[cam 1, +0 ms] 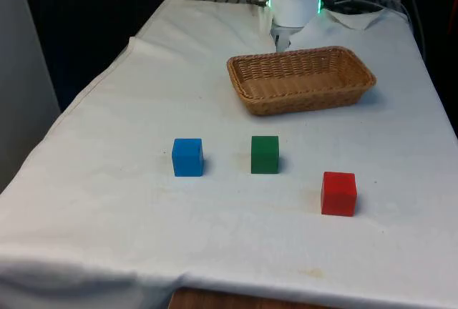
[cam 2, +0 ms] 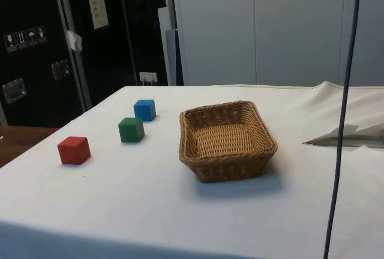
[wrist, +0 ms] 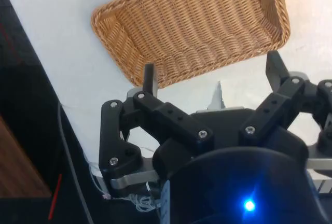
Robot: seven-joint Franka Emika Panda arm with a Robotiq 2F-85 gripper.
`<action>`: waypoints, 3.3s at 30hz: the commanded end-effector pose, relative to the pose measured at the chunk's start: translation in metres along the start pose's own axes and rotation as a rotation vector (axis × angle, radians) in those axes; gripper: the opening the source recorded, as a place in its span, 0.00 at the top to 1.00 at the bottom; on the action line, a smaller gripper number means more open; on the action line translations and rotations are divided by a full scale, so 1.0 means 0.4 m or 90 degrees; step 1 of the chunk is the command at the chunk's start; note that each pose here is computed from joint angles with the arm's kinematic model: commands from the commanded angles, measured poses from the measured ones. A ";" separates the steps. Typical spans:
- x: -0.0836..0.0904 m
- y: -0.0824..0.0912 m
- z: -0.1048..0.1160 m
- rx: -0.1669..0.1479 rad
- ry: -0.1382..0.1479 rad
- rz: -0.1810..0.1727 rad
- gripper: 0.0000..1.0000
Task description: Pick up exactly two blocks and place them into the basket.
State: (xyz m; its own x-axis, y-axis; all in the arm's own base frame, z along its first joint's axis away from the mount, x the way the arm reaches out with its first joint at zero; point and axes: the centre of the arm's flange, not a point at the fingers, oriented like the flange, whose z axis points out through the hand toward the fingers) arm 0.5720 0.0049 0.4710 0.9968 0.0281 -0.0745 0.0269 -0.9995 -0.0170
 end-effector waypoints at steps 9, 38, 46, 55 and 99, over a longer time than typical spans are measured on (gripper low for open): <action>0.034 -0.029 0.062 -0.011 -0.004 -0.006 0.00; 0.073 -0.053 0.187 -0.025 -0.010 -0.031 0.00; 0.077 -0.049 0.247 -0.026 0.004 -0.050 0.00; 0.095 -0.041 0.309 -0.025 0.015 -0.063 0.00; 0.328 -0.003 0.497 -0.034 0.022 -0.079 0.00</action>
State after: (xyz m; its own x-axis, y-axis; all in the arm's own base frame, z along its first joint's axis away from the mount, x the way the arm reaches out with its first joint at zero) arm 0.6877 0.0128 0.2630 0.9876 0.1515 -0.0408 0.1528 -0.9878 0.0297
